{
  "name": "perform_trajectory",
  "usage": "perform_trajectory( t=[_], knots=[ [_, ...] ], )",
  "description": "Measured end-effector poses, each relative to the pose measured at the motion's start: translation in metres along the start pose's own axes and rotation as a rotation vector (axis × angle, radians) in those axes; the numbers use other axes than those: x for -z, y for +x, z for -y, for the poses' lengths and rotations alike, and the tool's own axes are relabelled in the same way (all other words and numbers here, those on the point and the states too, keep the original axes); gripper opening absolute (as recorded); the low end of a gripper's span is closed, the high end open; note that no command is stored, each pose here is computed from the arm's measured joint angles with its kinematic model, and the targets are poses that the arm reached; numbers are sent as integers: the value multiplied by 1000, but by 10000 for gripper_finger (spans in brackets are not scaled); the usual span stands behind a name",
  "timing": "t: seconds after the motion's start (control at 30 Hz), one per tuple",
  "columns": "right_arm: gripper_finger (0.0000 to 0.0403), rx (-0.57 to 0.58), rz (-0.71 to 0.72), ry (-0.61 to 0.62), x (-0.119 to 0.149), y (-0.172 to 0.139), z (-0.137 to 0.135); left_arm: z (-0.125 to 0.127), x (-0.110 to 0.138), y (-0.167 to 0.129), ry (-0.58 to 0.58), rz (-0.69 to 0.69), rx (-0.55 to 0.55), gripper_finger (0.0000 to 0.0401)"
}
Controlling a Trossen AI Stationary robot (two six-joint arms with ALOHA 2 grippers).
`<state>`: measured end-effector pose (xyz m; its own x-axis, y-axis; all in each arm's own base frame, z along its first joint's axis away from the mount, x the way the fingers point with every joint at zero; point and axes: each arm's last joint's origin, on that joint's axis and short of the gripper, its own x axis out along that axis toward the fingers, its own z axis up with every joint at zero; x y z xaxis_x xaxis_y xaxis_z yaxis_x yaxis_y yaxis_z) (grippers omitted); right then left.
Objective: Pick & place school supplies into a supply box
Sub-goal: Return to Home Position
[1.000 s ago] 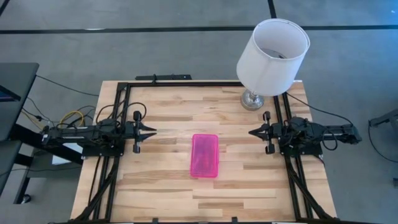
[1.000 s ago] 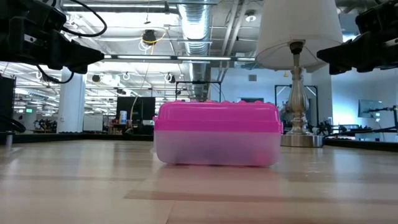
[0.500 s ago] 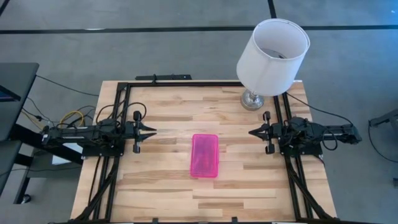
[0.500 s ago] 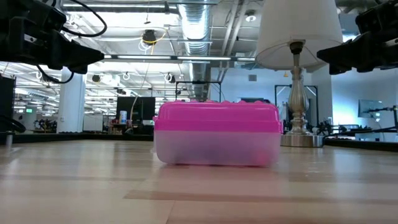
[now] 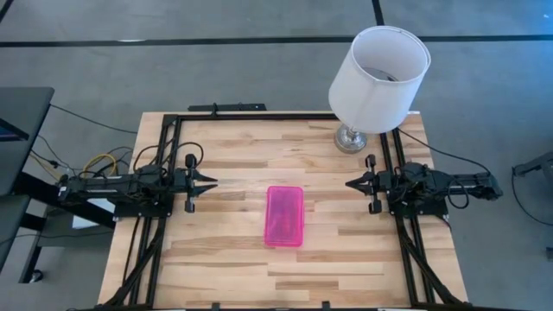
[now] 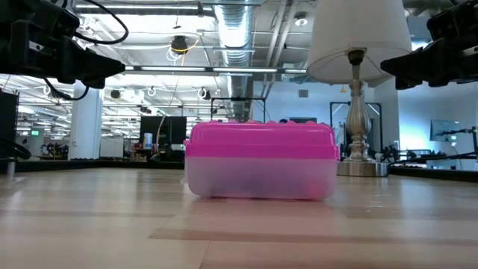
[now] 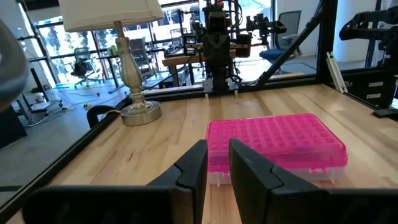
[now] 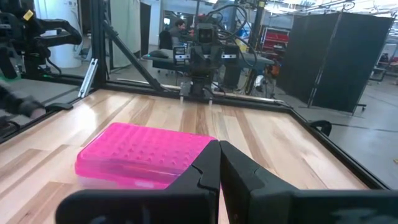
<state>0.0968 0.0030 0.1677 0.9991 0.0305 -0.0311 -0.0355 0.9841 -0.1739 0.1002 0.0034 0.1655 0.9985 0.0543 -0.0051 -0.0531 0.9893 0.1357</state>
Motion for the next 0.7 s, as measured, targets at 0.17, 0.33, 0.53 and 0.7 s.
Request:
perform_trajectory(
  t=[0.17, 0.33, 0.53, 0.7],
  knots=[
    [0, 0, 0, 0, 0, 0, 0, 0, 0, 0, 6, 0, 0, 61],
    [0, 0, 0, 0, 0, 0, 0, 0, 0, 0, -2, 0, 0, 61],
    [0, 0, 0, 0, 0, 0, 0, 0, 0, 0, 5, 0, 0, 61],
    [0, 0, 0, 0, 0, 0, 0, 0, 0, 0, -2, 0, 0, 61]
  ],
)
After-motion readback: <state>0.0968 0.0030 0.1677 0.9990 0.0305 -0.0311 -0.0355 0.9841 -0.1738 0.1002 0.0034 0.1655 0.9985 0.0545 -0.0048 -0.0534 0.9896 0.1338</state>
